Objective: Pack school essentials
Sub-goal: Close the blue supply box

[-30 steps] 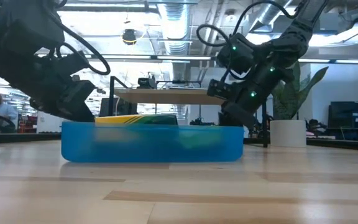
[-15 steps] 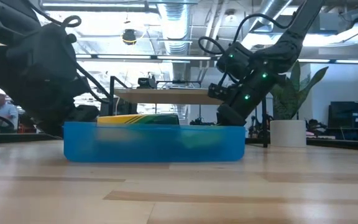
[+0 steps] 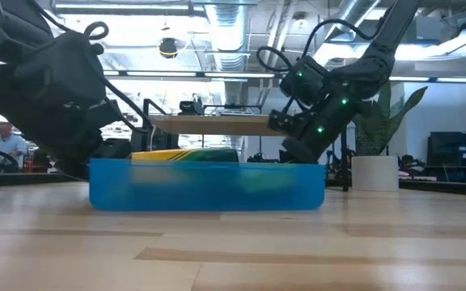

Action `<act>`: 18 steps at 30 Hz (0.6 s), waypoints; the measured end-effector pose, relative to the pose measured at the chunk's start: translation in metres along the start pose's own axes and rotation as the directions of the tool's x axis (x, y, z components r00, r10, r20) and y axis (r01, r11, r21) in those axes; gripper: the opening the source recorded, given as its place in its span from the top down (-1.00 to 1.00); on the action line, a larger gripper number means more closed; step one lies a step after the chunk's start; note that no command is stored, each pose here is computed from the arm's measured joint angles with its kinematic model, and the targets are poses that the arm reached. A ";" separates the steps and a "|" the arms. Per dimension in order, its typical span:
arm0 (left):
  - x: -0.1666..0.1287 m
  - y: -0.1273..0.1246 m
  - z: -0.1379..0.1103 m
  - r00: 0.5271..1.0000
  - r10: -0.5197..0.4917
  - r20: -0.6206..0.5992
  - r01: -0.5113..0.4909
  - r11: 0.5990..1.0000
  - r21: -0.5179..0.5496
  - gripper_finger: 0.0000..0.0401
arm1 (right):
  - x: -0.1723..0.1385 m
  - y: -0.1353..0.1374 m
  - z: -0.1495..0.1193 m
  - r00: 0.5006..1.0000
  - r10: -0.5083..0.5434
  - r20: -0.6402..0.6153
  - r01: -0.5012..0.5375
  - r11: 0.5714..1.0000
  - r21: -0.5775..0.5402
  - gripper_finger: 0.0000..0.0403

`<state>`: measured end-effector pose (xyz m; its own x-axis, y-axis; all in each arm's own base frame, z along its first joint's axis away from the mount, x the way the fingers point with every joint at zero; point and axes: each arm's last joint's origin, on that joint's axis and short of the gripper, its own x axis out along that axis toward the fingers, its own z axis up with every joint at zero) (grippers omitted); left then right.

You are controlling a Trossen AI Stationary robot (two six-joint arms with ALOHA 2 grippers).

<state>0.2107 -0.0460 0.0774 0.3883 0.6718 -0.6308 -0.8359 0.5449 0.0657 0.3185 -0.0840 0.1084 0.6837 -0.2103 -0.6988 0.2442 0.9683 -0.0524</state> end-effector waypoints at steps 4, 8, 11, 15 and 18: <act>0.000 -0.002 0.001 1.000 -0.016 0.006 0.016 1.000 0.001 1.00 | 0.014 0.000 0.000 1.000 0.006 -0.010 -0.006 1.000 0.001 0.99; 0.000 -0.003 0.001 1.000 -0.015 0.021 0.015 1.000 0.000 1.00 | 0.021 0.000 0.000 1.000 0.006 -0.017 -0.006 1.000 -0.002 0.97; 0.000 -0.003 0.001 1.000 -0.014 0.026 0.014 1.000 0.020 1.00 | 0.018 0.000 0.003 1.000 0.005 -0.008 -0.005 1.000 -0.005 0.97; 0.000 -0.003 0.001 0.999 -0.009 0.036 0.009 1.000 0.023 1.00 | 0.009 -0.001 0.008 1.000 0.004 -0.005 -0.004 1.000 -0.005 0.97; -0.001 -0.003 0.001 0.999 -0.009 0.044 0.008 1.000 0.026 1.00 | 0.002 0.000 0.013 1.000 0.008 0.009 -0.008 1.000 -0.009 0.97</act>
<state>0.2132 -0.0477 0.0789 0.4125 0.6879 -0.5971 -0.8225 0.5630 0.0803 0.3289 -0.0857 0.1169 0.6918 -0.2038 -0.6927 0.2330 0.9710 -0.0530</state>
